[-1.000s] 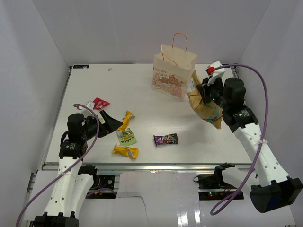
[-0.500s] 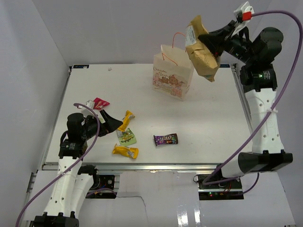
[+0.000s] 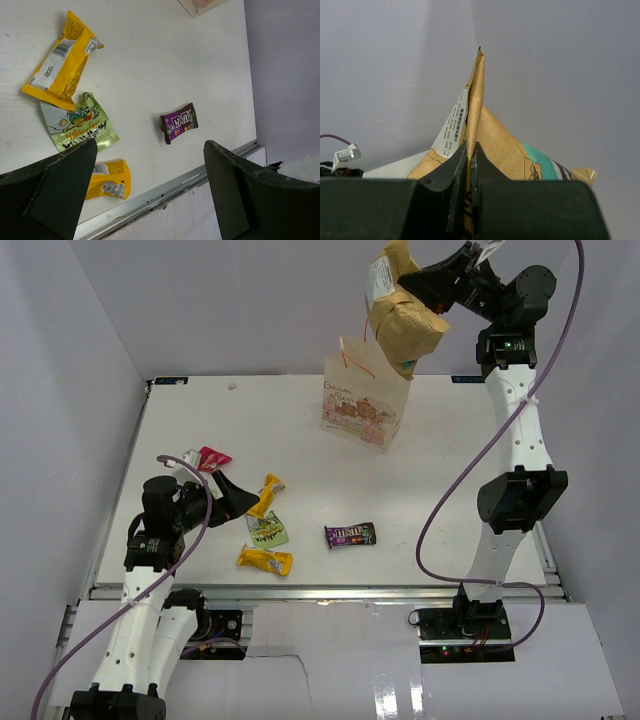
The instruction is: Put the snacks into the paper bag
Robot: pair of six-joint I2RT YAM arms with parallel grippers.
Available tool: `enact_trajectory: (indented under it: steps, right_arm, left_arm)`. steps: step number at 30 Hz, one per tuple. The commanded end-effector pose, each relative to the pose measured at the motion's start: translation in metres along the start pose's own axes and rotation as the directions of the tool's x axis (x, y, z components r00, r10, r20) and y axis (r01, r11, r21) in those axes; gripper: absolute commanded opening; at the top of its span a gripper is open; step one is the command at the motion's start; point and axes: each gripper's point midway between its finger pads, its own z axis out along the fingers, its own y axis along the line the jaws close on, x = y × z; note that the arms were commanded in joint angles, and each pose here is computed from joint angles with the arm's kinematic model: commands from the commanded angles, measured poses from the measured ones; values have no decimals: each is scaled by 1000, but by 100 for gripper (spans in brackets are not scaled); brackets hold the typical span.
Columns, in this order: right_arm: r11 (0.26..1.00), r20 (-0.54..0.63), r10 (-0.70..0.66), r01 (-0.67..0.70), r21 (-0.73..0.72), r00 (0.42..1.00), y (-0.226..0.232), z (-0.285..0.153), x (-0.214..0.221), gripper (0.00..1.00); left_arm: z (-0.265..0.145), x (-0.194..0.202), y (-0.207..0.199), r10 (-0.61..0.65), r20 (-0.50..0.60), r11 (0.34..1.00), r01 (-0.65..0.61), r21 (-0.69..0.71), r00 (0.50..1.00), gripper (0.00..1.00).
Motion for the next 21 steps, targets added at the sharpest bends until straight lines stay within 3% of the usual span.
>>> enact_trajectory:
  steps: [1,11,21]
  right_arm:
    - [984,130,-140,153,-93,982,43,9,-50,8]
    - [976,159,-174,192,-105,972,22,28,-30,8]
    - [979,28,-158,161,-124,987,-19,22,40,8]
  left_arm:
    - [-1,-14,-12,42,22,999,-43,28,999,98]
    - [3,-19,-10,35,14,999,-35,14,999,98]
    - [1,-14,-9,23,12,1000,-23,13,1000,98]
